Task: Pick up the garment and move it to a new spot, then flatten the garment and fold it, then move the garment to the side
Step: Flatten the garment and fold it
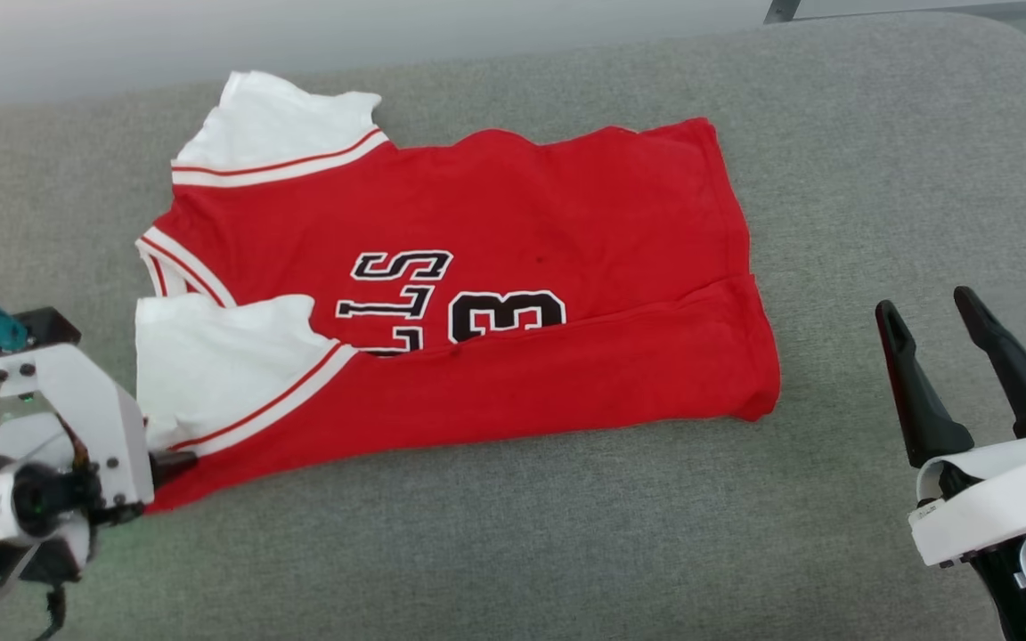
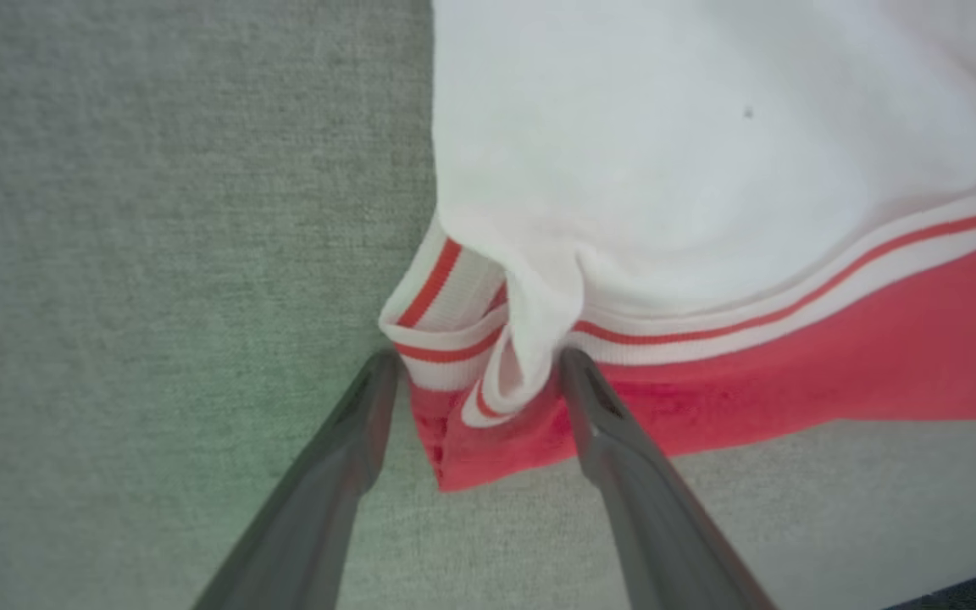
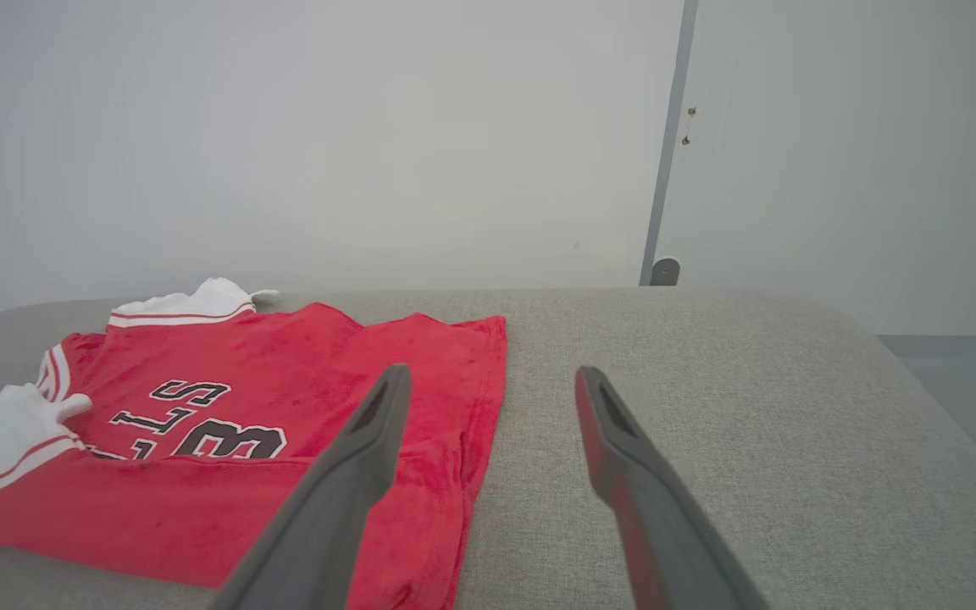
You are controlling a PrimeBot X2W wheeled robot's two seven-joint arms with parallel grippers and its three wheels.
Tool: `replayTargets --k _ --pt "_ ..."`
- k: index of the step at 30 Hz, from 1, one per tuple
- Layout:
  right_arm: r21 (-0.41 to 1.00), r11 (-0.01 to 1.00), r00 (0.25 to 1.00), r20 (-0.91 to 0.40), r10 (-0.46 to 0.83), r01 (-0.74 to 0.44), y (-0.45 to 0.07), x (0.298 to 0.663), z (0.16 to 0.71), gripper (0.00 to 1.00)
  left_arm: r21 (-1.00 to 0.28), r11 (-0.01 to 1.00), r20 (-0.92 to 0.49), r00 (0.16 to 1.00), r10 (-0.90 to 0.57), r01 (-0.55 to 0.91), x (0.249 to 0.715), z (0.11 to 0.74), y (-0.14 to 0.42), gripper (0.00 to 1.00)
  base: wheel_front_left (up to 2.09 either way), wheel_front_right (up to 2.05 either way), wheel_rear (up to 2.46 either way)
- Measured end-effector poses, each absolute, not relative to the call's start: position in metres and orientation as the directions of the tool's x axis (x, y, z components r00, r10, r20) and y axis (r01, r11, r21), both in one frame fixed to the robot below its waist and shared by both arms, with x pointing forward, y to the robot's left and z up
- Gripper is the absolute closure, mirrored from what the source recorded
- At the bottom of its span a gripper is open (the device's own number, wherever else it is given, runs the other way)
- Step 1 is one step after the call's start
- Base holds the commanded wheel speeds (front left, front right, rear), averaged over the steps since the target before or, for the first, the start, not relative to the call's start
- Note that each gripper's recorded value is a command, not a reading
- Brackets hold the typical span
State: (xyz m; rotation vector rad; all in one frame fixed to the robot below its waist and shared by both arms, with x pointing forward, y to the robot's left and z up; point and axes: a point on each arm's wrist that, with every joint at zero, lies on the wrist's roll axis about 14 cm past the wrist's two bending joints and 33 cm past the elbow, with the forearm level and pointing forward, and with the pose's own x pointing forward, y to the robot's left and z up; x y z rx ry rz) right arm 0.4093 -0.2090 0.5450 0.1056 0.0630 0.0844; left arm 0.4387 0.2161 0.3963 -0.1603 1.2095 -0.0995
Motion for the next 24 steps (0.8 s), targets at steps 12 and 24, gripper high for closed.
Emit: replayTargets --k 12,24 --pt "0.175 0.981 0.939 -0.315 0.141 -0.089 -0.198 0.409 0.496 0.0 -0.252 0.967 -0.911 0.347 -0.225 -0.035 0.443 0.391 0.207 1.0 0.0 0.0 0.0" --pt "0.187 0.976 0.795 -0.573 0.198 -0.108 -0.185 0.424 0.43 0.0 -0.282 0.959 -0.894 0.372 -0.249 -0.036 0.446 0.39 0.198 1.0 0.0 0.0 0.0"
